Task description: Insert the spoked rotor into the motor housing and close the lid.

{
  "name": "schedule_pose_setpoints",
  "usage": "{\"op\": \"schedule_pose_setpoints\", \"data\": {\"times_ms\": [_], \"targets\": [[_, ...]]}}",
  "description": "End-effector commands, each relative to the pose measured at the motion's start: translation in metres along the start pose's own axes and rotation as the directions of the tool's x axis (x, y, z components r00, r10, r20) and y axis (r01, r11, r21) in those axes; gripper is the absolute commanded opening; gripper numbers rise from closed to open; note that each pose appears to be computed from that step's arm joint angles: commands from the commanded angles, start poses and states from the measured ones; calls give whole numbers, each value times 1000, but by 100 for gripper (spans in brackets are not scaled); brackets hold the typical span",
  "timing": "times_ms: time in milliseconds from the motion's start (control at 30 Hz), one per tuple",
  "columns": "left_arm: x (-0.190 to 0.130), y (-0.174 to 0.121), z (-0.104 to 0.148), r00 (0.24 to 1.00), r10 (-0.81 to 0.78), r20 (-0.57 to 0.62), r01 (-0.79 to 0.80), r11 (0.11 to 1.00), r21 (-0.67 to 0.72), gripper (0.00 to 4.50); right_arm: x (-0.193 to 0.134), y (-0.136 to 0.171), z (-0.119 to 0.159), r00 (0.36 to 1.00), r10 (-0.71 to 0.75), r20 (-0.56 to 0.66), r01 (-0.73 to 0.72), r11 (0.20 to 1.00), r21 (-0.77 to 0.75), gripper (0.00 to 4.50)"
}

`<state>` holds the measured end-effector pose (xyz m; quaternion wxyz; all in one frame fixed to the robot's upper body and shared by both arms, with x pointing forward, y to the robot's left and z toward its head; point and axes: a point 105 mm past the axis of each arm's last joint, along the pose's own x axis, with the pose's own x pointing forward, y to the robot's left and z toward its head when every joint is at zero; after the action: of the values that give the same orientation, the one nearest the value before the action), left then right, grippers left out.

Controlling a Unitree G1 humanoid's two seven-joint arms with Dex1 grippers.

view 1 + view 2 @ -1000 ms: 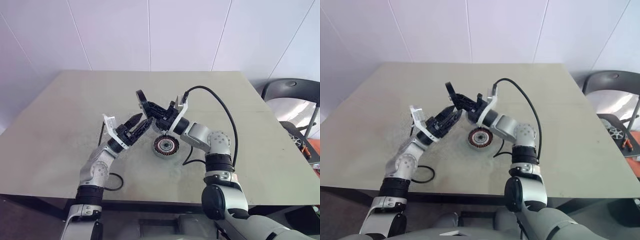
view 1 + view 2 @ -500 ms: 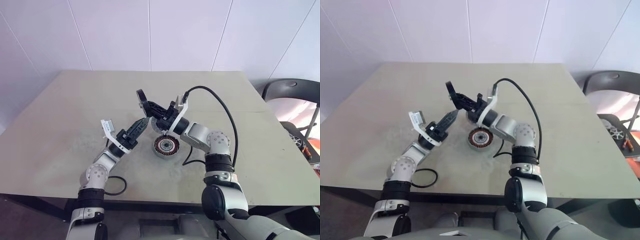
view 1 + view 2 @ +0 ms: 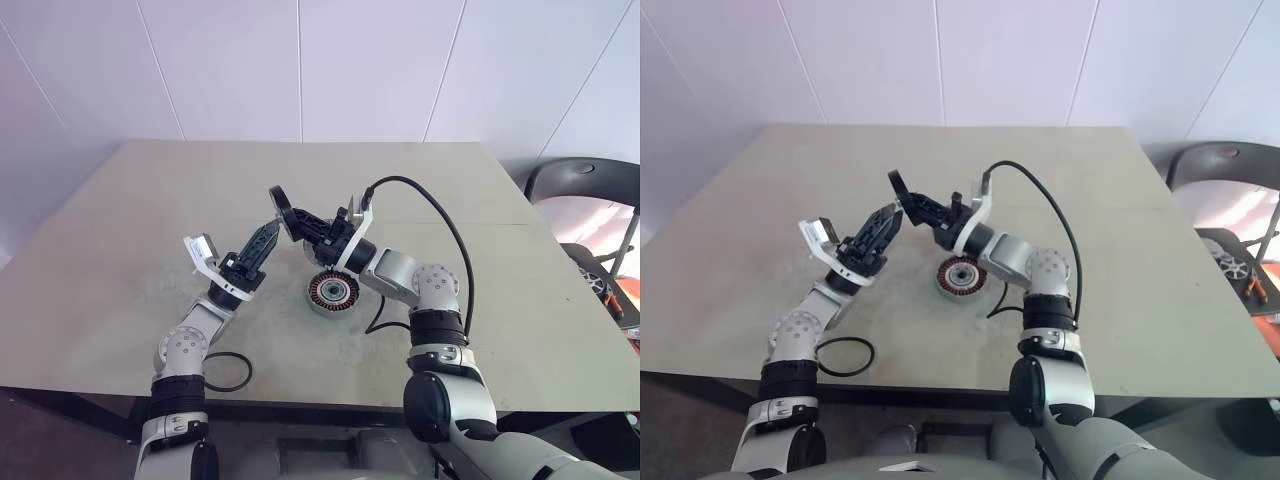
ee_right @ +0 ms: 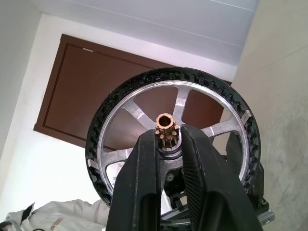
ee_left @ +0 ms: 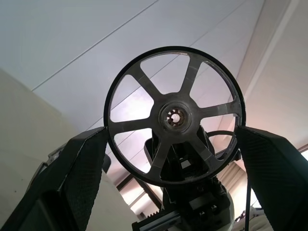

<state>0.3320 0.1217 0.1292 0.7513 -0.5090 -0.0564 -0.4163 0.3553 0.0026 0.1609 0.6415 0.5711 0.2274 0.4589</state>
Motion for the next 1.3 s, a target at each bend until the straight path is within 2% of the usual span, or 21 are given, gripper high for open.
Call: {"op": "schedule_pose_setpoints", "data": {"times_ms": [33, 233, 567, 733, 933, 1300], "targets": [[13, -11, 6, 999, -36, -9, 37, 998, 53, 445, 4, 12, -1, 999, 51, -9, -51, 999, -15, 30], [21, -10, 5, 999, -20, -29, 23, 995, 94, 445, 4, 11, -2, 999, 50, -14, -50, 999, -17, 30], [22, -11, -9, 995, -51, -80, 51, 999, 0, 445, 5, 16, -6, 997, 74, -35, -75, 997, -23, 30], [19, -12, -6, 996, -75, -57, 72, 996, -51, 445, 5, 17, -7, 996, 80, -40, -81, 996, -26, 30], [7, 2, -7, 998, -53, -18, 50, 990, -135, 445, 4, 27, -13, 988, 135, -76, -138, 990, -30, 30], [10, -13, 1, 981, -191, 39, 195, 956, -217, 445, 0, 48, -27, 955, 254, -153, -260, 966, -20, 30]]}}
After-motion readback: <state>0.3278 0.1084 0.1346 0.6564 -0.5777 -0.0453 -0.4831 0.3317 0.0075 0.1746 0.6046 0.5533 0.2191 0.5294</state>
